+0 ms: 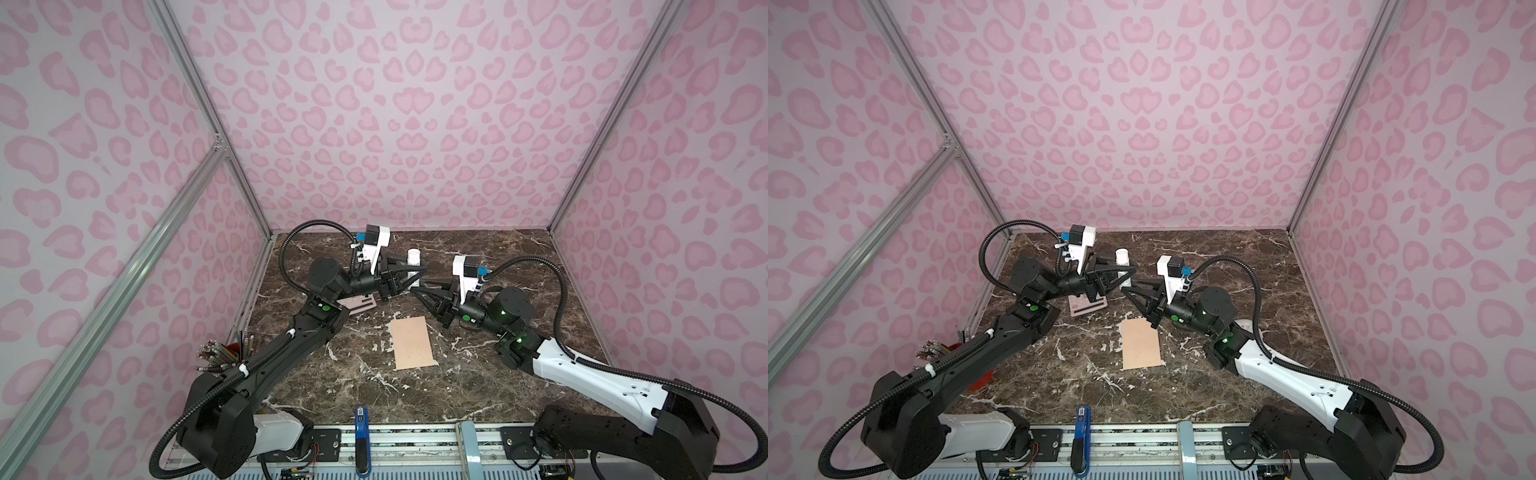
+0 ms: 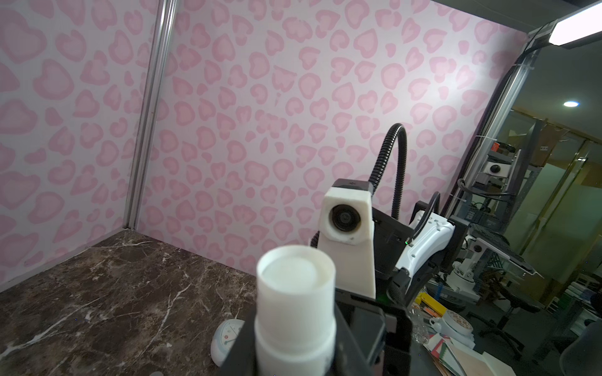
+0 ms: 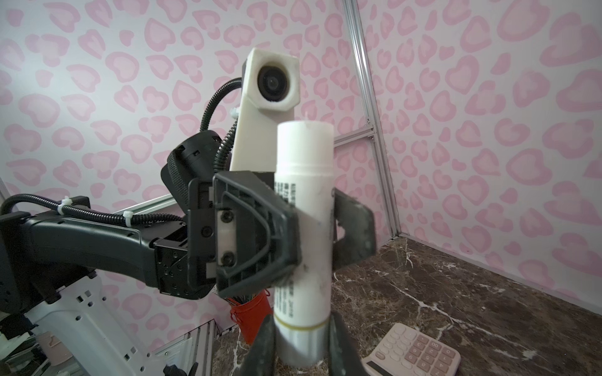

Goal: Place the letter into the envelope and seal it

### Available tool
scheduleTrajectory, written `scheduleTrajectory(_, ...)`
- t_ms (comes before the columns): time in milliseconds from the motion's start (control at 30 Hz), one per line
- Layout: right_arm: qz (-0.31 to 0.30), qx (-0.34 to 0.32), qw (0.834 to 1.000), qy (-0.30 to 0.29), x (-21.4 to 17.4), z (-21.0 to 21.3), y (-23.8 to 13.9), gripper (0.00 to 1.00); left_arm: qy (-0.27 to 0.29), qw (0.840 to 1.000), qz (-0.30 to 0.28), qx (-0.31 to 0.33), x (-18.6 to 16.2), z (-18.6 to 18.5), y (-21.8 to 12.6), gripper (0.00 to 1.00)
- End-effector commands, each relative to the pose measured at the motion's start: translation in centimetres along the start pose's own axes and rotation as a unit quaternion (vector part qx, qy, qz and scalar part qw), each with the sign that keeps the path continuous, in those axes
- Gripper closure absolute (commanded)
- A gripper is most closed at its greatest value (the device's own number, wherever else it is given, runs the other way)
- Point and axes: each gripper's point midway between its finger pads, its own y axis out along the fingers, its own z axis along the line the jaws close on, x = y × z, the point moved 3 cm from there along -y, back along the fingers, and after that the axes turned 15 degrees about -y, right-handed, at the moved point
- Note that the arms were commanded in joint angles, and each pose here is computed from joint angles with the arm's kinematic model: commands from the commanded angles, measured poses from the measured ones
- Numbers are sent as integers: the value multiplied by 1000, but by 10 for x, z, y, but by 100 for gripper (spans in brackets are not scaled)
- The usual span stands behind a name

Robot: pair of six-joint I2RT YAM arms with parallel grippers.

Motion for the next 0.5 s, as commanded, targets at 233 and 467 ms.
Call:
scheduleTrajectory(233,14,-89,992,-94,18,9,6,80,23,996,-31,76,4,14,-6,97)
scheduleTrajectory(467,16,-139,980,-143,29,22,13,81,27,995,-41,85,7,14,-6,96)
